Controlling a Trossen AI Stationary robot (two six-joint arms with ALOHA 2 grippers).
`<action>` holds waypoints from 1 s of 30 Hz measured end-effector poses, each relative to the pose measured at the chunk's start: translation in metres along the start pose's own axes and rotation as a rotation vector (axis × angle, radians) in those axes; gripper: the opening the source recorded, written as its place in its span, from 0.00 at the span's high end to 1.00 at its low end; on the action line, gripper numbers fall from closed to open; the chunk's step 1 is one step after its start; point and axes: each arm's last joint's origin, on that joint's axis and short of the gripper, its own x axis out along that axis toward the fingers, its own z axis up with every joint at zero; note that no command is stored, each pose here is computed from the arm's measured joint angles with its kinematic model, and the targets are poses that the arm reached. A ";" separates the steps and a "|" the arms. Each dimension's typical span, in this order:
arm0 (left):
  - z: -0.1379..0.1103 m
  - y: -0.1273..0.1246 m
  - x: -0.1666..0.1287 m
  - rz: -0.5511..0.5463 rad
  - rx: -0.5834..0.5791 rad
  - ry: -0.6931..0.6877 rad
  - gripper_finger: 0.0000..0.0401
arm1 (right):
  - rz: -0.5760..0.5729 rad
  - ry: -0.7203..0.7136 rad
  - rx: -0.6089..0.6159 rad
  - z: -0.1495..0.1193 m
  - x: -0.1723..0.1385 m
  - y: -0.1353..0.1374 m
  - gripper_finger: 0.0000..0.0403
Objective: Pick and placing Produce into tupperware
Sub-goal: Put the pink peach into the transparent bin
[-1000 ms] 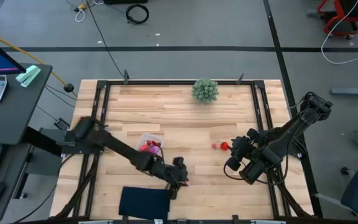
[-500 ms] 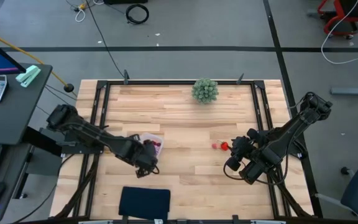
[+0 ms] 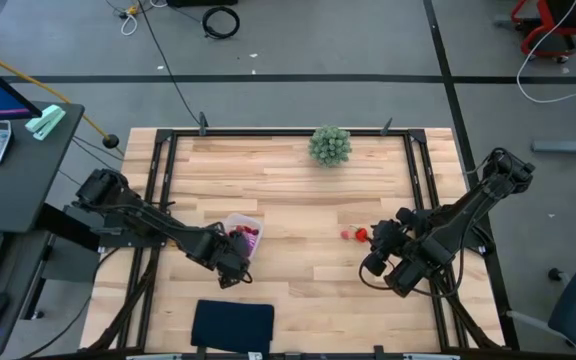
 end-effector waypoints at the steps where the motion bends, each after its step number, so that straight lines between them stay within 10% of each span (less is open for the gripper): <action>1: 0.001 -0.001 -0.002 -0.005 0.015 -0.005 0.50 | 0.005 -0.002 -0.011 0.001 0.000 0.001 0.59; 15: 0.071 -0.001 -0.061 -0.135 0.085 -0.230 0.50 | 0.061 0.102 0.016 0.003 0.063 -0.001 0.59; 30: 0.079 0.007 -0.059 -0.124 0.109 -0.249 0.52 | 0.258 0.162 -0.175 -0.014 0.115 -0.011 0.47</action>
